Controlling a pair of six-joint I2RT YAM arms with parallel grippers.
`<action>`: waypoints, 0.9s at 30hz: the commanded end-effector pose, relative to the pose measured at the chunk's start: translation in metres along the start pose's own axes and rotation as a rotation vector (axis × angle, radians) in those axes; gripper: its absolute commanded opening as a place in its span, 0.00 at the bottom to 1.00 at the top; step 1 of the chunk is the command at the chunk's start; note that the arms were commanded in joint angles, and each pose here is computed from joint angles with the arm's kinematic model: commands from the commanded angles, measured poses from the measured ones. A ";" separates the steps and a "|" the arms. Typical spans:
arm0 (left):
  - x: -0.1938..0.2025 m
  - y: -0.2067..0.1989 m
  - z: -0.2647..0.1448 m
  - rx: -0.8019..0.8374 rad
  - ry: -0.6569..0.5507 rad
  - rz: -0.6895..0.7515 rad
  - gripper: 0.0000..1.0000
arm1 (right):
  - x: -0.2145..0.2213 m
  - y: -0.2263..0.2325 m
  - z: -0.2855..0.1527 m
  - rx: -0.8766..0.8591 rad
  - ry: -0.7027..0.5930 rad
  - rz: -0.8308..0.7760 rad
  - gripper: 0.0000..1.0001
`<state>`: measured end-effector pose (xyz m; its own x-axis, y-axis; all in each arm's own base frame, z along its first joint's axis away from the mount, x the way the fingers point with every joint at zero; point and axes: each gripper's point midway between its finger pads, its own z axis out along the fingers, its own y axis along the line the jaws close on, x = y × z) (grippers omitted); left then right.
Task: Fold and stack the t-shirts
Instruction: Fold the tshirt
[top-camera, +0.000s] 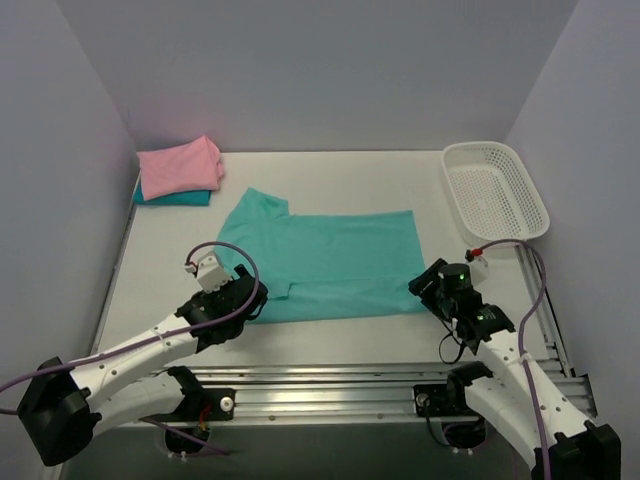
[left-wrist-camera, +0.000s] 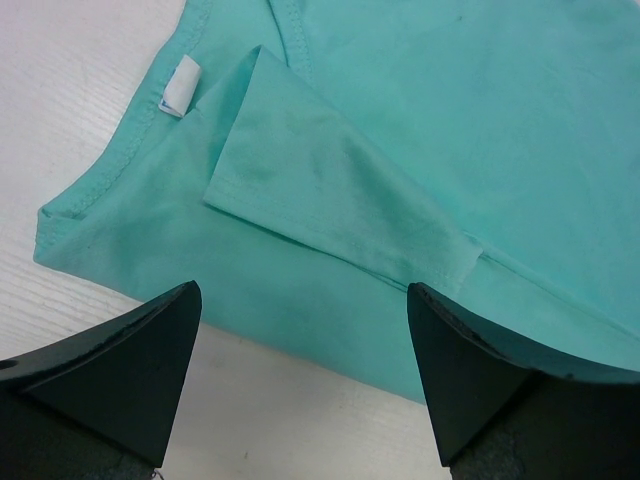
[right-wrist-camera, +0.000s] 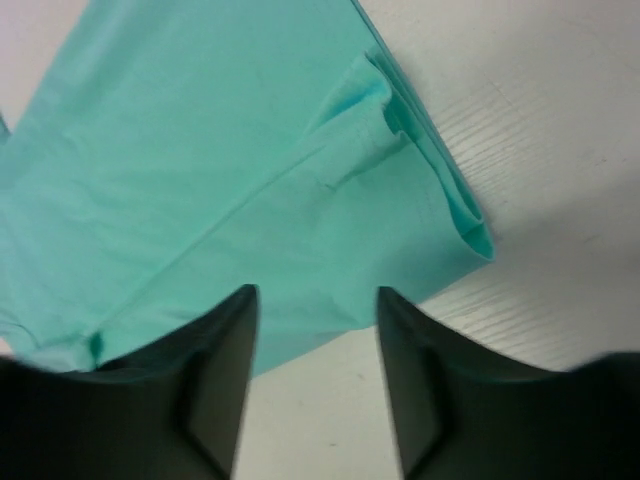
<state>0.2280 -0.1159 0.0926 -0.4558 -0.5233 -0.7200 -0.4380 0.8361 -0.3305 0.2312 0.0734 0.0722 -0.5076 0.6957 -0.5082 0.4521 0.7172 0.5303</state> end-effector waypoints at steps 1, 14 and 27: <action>-0.014 -0.023 -0.002 0.047 -0.036 -0.040 0.93 | -0.022 0.014 -0.013 -0.002 -0.069 -0.061 0.56; 0.033 -0.016 0.030 -0.010 0.017 -0.180 0.90 | -0.067 0.071 -0.012 -0.103 -0.198 -0.110 0.69; 0.043 -0.031 0.042 -0.039 0.000 -0.166 0.90 | -0.072 0.071 -0.012 -0.105 -0.228 -0.135 0.68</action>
<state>0.2432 -0.1439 0.0338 -0.4235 -0.5994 -0.6793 -0.5348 0.7706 -0.3465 0.2830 0.0754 0.1332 -0.4272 0.5998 -0.6766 0.3331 0.8001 0.4989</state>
